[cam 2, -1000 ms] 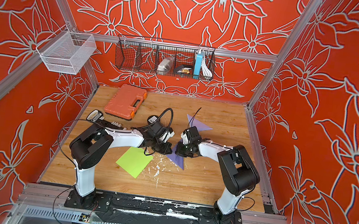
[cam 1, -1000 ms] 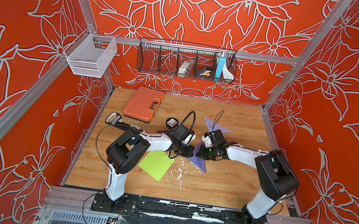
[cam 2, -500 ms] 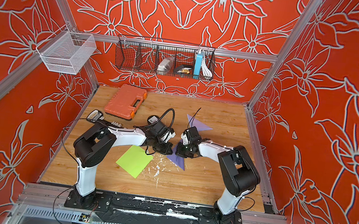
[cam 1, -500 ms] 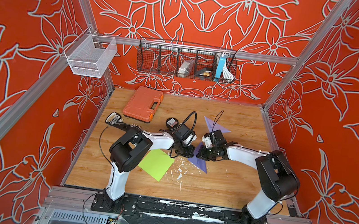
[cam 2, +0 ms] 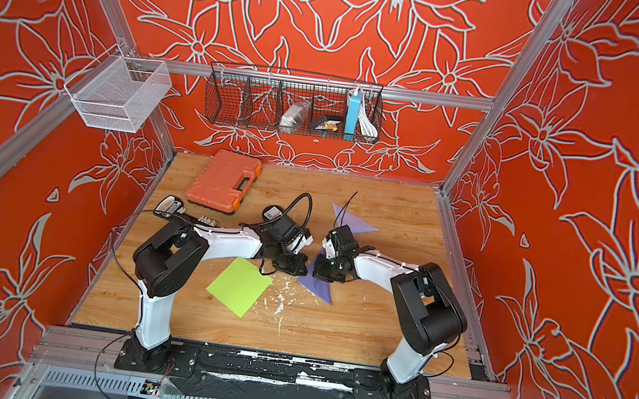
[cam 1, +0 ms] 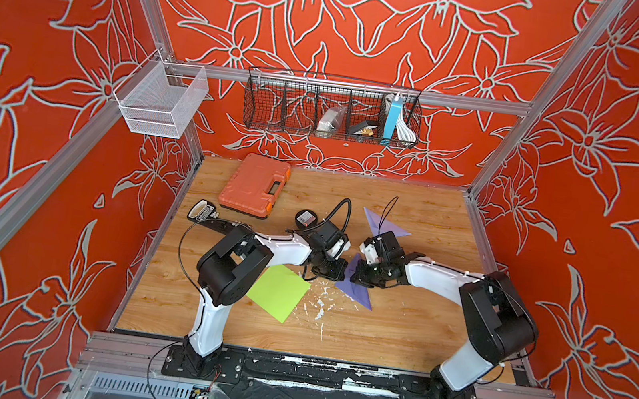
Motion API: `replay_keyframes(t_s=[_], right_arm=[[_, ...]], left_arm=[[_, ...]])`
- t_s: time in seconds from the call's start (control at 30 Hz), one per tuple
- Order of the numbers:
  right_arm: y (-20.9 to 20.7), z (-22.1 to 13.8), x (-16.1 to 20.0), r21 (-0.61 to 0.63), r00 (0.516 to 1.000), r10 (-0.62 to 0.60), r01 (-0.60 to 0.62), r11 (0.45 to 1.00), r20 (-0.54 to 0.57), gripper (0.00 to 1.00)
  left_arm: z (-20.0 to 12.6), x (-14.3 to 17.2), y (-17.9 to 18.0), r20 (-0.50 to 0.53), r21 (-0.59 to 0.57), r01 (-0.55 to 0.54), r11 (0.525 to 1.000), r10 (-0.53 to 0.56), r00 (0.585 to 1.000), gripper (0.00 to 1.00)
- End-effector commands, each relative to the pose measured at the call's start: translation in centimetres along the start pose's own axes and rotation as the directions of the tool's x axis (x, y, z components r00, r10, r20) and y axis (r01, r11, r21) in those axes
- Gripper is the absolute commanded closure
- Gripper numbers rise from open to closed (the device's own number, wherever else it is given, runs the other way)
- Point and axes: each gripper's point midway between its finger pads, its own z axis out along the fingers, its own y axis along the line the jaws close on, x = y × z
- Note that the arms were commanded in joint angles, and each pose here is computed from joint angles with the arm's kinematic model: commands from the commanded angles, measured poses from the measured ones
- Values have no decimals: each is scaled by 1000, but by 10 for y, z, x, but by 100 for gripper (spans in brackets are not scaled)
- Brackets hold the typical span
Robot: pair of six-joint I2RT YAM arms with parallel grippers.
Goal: Fold the square paper diagonally
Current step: Fold the paper at the center of the board.
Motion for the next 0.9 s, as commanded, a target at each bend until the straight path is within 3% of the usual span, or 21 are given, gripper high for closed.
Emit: replay_keyframes(t_s=[0.0, 0.33, 0.87], right_arm=[[10, -10, -8, 5, 999, -8, 8, 1000, 32, 96], [20, -2, -8, -40, 999, -27, 29, 999, 46, 97], [8, 15, -4, 1, 999, -35, 35, 999, -4, 96]], left_arm=[[5, 7, 5, -38, -4, 6, 1000, -6, 999, 100], [3, 5, 4, -31, -5, 0, 1000, 0, 1000, 100], [0, 4, 8, -22, -31, -9, 999, 8, 1000, 100]])
